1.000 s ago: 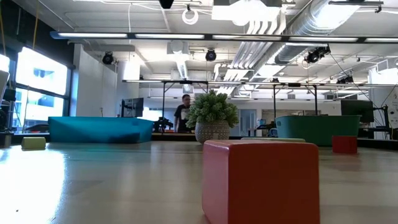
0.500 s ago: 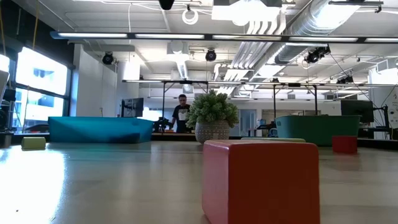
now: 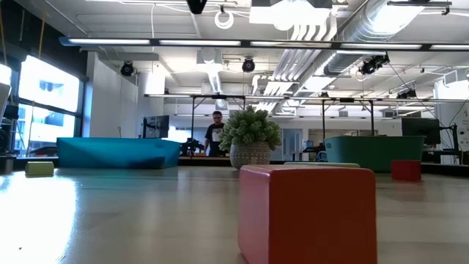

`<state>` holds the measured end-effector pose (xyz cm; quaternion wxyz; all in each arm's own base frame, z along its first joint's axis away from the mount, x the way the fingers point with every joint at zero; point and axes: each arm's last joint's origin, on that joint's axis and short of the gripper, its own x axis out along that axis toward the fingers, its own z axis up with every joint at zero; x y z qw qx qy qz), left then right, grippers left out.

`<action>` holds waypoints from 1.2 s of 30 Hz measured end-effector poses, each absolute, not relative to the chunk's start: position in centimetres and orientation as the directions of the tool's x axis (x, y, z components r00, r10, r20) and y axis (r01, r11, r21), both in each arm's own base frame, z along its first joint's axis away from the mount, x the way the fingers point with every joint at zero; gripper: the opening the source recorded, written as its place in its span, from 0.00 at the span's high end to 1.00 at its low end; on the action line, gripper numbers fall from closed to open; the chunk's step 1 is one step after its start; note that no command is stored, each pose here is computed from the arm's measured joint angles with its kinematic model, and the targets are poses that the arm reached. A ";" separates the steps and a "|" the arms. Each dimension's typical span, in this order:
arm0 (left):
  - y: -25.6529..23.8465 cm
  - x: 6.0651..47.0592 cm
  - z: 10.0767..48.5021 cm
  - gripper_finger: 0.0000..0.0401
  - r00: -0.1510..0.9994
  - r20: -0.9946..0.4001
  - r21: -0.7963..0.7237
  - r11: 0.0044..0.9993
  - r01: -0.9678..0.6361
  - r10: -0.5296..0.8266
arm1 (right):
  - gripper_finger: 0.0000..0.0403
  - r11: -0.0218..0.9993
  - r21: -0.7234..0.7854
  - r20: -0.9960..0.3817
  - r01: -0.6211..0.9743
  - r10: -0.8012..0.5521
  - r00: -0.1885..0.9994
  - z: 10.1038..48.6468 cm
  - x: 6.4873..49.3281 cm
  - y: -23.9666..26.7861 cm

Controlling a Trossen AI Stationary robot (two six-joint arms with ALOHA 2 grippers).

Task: Sort & place blocks by color
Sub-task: Put the red block into the white bin

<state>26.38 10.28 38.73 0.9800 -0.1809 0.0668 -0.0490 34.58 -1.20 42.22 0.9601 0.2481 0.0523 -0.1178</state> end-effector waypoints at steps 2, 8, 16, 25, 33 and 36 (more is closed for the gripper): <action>10.3 26.3 38.6 0.56 0.985 -0.123 -0.366 0.928 0.068 -0.121 | 0.81 0.849 0.464 -0.160 0.253 -0.201 0.966 42.2 34.7 -1.2; 10.3 26.3 38.5 0.72 0.984 -0.132 -0.353 0.933 0.067 -0.121 | 0.81 0.853 0.461 -0.156 0.246 -0.195 0.968 42.2 34.7 -1.2; 10.2 26.3 38.3 0.80 0.980 -0.154 -0.359 0.931 0.066 -0.128 | 0.76 0.871 0.440 -0.164 0.217 -0.159 0.974 42.1 34.7 -1.1; 8.4 25.9 36.2 0.80 0.915 -0.382 -0.387 0.921 -0.033 -0.128 | 0.54 0.878 0.408 -0.236 0.251 -0.164 0.958 41.4 34.5 -1.1; 4.3 24.6 33.8 0.80 0.727 -0.662 -0.387 0.914 -0.121 -0.184 | 0.48 0.913 0.347 -0.299 0.217 -0.112 0.948 40.8 34.4 -1.4; 2.2 24.0 33.0 0.80 0.625 -0.749 -0.388 0.911 -0.141 -0.222 | 0.48 0.918 0.335 -0.318 0.212 -0.102 0.943 40.6 34.3 -1.9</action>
